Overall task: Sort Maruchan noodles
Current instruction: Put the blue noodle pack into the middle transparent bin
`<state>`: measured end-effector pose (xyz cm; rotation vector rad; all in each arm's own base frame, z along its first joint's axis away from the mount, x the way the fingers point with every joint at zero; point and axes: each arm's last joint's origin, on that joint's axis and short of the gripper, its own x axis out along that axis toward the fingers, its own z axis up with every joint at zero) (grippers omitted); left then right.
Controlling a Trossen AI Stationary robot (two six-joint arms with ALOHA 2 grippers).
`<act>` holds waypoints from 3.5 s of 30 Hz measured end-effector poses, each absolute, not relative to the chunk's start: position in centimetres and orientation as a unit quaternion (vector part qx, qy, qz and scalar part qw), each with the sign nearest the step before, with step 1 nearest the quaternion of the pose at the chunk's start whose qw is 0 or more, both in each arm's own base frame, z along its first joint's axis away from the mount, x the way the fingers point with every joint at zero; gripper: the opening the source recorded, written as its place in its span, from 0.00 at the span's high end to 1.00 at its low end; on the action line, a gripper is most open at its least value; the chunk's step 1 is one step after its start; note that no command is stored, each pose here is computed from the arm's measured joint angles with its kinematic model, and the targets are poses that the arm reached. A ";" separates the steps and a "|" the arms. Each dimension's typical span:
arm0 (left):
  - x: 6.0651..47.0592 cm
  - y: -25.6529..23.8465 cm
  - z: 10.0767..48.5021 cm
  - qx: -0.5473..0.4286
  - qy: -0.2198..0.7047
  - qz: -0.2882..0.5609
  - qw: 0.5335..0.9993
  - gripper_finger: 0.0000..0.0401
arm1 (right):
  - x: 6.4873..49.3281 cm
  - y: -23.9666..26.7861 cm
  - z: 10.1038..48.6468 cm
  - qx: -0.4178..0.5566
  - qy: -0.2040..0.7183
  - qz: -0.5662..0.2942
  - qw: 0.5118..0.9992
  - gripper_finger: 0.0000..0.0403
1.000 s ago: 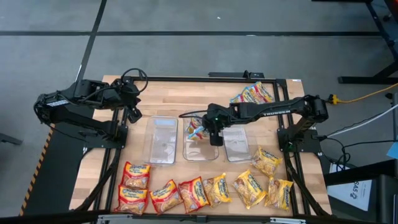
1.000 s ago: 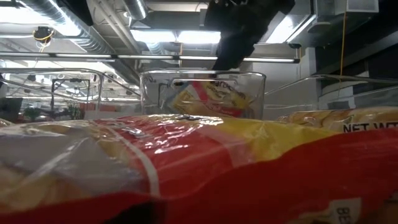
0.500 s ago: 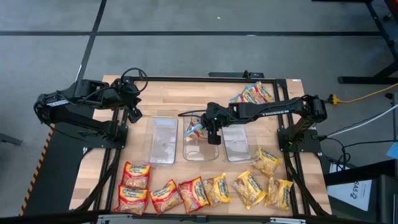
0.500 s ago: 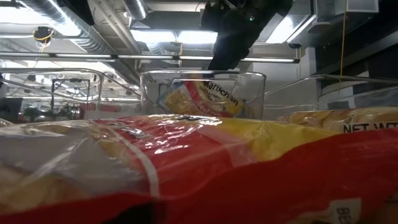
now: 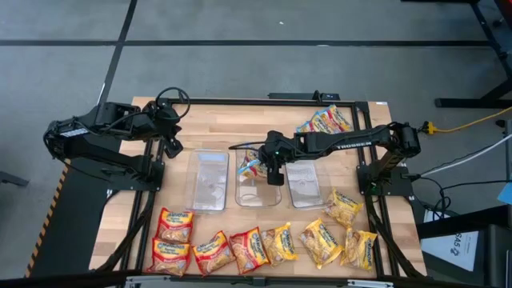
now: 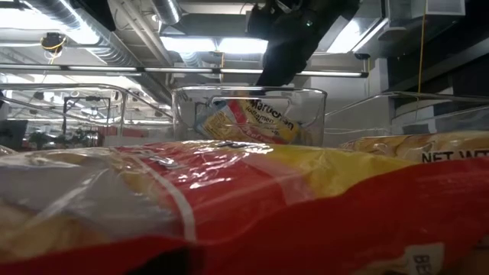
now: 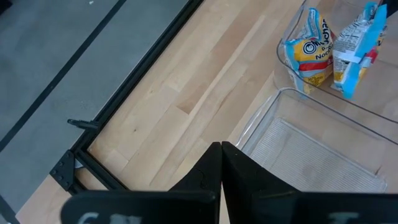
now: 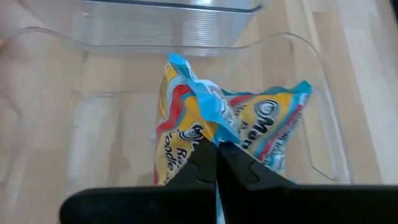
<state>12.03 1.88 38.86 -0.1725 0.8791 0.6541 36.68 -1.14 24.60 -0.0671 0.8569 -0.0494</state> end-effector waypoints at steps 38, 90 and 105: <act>12.0 1.9 38.8 -0.082 0.418 0.311 0.850 1.00 | 33.5 -4.3 34.0 -0.152 0.483 -0.443 0.740 0.80; 12.0 1.9 38.9 -0.080 0.416 0.315 0.850 1.00 | 19.0 -17.3 18.5 0.278 0.479 -0.435 0.710 0.56; 12.0 1.9 38.9 -0.080 0.416 0.314 0.850 1.00 | 19.3 -17.5 18.2 0.282 0.472 -0.428 0.717 0.96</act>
